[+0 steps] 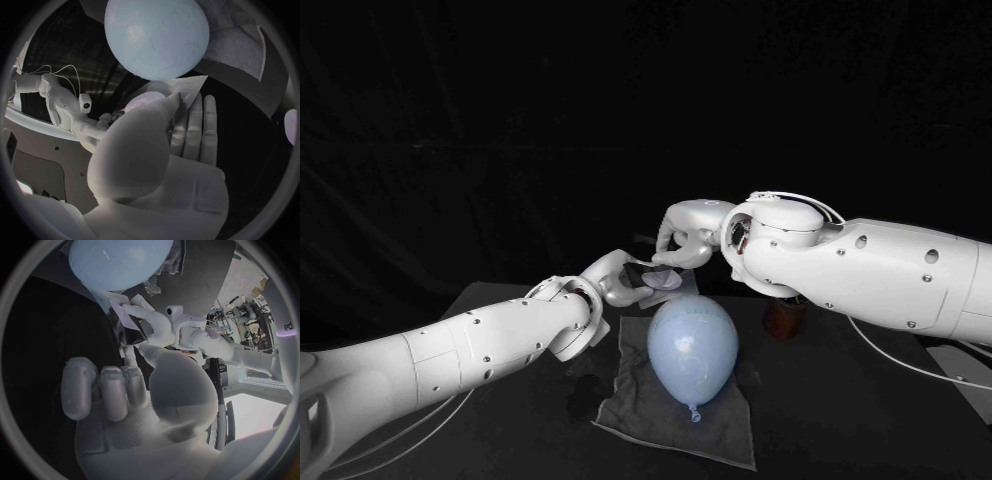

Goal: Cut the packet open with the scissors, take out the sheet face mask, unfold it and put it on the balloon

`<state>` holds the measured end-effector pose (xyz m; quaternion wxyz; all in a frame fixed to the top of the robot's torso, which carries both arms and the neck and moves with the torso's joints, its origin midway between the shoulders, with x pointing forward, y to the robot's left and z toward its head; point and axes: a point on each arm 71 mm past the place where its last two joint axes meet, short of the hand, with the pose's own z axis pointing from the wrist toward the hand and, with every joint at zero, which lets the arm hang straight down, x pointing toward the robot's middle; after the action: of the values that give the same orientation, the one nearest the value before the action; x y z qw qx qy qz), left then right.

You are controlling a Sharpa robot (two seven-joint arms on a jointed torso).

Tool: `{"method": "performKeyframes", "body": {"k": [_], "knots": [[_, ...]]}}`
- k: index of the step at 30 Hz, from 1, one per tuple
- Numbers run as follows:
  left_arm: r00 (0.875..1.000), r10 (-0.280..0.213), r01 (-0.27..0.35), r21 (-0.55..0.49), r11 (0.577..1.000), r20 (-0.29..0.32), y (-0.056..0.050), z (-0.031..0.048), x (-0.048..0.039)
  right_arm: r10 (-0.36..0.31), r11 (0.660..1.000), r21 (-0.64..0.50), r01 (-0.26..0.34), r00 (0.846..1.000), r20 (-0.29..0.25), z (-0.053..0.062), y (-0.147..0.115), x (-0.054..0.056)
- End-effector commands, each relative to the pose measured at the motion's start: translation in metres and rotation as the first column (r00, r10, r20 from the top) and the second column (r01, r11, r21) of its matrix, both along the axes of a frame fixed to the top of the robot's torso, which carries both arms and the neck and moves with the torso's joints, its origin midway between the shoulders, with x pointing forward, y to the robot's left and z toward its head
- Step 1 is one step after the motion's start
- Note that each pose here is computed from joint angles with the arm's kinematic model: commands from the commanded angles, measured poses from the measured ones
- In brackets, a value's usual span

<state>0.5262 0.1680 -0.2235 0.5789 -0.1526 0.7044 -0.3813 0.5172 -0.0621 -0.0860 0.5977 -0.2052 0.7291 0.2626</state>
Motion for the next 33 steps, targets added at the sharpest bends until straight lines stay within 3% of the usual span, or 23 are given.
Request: {"method": "performKeyframes", "body": {"k": [1, 20, 33], "knots": [[1.000, -0.005, 0.005, -0.003, 1.000, 0.008, -0.0035, 0.0023, -0.0008, 0.000, 1.000, -0.026, 0.000, 1.000, 0.011, -0.0005, 0.0004, 0.0007], [1.000, -0.002, 0.002, -0.002, 1.000, 0.009, -0.0035, 0.0024, -0.0010, 0.000, 1.000, -0.030, 0.002, 0.999, 0.050, 0.0011, -0.0017, -0.0006], [1.000, -0.002, 0.002, 0.002, 1.000, 0.002, -0.0029, 0.0017, -0.0008, 0.007, 1.000, -0.025, -0.006, 0.999, 0.036, 0.0006, -0.0059, -0.0016]]}}
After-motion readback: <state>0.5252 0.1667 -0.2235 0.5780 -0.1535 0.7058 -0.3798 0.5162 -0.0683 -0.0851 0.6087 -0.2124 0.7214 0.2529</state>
